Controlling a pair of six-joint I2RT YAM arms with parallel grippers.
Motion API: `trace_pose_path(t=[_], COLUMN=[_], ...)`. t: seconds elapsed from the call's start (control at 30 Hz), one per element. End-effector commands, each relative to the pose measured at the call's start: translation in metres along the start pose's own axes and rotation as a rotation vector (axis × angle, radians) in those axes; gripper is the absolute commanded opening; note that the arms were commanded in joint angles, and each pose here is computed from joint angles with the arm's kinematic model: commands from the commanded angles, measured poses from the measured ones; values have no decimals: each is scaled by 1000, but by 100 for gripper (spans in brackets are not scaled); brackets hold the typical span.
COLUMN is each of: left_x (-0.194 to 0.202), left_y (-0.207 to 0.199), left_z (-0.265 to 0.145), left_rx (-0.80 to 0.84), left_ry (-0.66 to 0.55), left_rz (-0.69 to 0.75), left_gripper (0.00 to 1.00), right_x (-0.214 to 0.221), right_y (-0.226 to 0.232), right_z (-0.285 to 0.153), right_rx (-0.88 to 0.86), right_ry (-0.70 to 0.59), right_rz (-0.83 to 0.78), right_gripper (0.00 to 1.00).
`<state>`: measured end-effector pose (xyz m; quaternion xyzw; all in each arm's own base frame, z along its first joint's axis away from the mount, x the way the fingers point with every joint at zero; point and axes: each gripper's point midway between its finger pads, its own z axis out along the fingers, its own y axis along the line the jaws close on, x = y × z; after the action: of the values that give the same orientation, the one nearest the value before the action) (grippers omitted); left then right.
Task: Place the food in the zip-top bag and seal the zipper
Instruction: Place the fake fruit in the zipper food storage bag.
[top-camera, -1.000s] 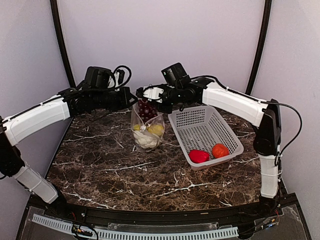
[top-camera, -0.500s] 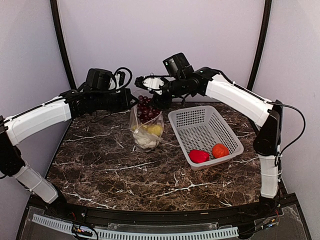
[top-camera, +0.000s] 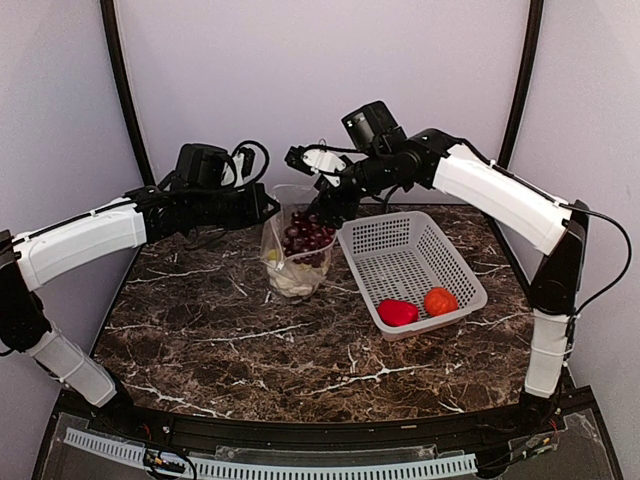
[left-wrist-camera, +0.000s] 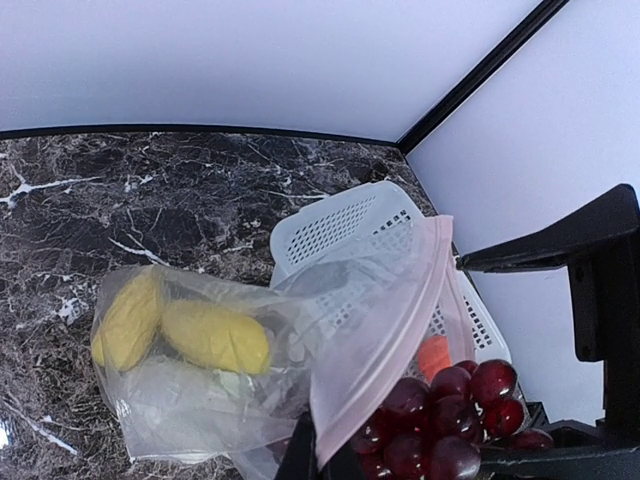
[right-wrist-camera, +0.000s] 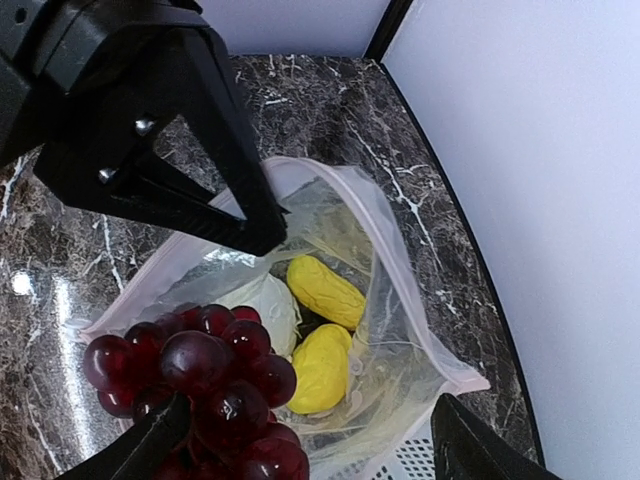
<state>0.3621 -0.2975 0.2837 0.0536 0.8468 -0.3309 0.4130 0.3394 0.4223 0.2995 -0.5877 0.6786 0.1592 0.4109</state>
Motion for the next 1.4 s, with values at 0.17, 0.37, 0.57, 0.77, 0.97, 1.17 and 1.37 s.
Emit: trace_pose_path(t=[0.17,0.37,0.57,0.77,0.97,1.17,1.37], left_x=[6,5,5,3,5,5,5], left_y=[8,5,0,-15,-14,-13,-15], left_z=[4,3,13,9,2,1,2], left_rx=[-10,-1,22,94,101,92,105], left_ry=[9,15,32,38,34,33,36], left_rz=[16,26,22,20,55,70,72], left_gripper=[1,1,1,1,1,1,1], right_x=[21,18,-6,3,-24,-14,-9], right_y=[-43,9,20,15,-1,28,48], right_z=[29,-2,-11,16,-15,-9,-10], right_rx=[256,-25,-161,-200,-354,-678,-1001], right_ry=[230,123,-14,10,-181,-182,-205], right_rz=[-187,-242,-42,63,219,478,695], right_gripper=[94,99,99,99,99,99,99])
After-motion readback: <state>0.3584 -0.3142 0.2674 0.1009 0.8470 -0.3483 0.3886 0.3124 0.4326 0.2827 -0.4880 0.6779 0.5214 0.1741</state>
